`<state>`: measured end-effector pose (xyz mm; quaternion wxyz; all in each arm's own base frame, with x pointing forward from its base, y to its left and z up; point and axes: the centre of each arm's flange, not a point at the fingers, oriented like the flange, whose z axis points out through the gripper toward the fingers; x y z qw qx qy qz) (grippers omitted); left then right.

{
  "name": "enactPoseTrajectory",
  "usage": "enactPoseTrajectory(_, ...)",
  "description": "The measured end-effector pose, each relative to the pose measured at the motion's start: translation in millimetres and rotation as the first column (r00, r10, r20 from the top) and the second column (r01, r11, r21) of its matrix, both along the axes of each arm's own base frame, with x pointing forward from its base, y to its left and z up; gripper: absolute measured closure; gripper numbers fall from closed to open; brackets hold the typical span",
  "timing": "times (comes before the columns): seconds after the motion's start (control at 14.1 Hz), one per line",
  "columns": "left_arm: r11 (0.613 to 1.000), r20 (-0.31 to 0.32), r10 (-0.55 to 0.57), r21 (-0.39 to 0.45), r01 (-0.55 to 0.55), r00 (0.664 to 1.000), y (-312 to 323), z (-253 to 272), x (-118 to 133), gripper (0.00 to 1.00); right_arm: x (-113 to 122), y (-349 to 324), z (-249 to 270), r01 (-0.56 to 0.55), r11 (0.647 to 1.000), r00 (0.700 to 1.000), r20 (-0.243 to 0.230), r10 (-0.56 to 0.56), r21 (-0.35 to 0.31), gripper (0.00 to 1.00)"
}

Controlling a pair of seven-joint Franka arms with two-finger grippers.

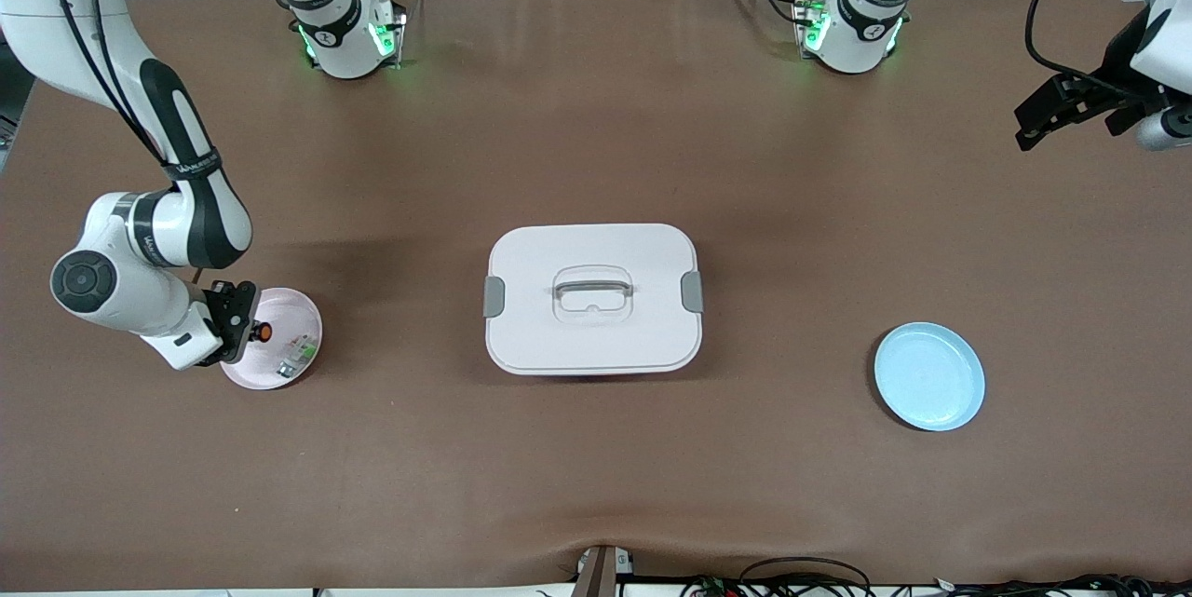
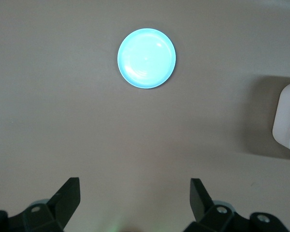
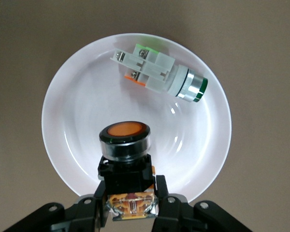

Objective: Transfer orange switch to right arm and place

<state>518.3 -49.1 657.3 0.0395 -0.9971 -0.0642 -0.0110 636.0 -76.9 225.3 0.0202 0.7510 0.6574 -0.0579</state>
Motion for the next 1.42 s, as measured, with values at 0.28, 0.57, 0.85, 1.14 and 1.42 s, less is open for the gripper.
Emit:
enactPoseTrajectory(0.28, 1.0, 0.0, -0.003, -0.001, 0.003, 1.0, -1.8, 0.1, -0.2, 0.0, -1.9, -0.2, -7.0, 0.0, 1.0, 1.0, -0.009, 0.0, 0.001, 0.59)
enactPoseTrajectory(0.57, 1.0, 0.0, -0.007, -0.001, 0.007, 1.0, -4.0, 0.2, -0.4, 0.0, -1.7, -1.6, -15.2, 0.0, 1.0, 1.0, 0.003, 0.0, 0.002, 0.59)
enactPoseTrajectory(0.85, 1.0, 0.0, -0.002, -0.002, 0.002, 1.0, 6.0, 0.4, 0.4, 0.0, -1.5, -1.3, -25.5, -0.002, 1.0, 1.0, 0.009, 0.002, 0.005, 0.59)
enactPoseTrajectory(1.14, 1.0, -0.001, -0.001, -0.002, 0.001, 1.0, 17.6, 0.8, 1.0, 0.0, -1.9, -1.5, -30.2, -0.002, 1.0, 1.0, 0.006, 0.002, 0.006, 0.59)
enactPoseTrajectory(1.42, 1.0, 0.011, -0.009, -0.001, 0.009, 1.0, 13.5, 7.2, -3.3, 0.0, -2.2, -2.0, -32.0, -0.002, 1.0, 1.0, 0.004, 0.002, 0.006, 0.59)
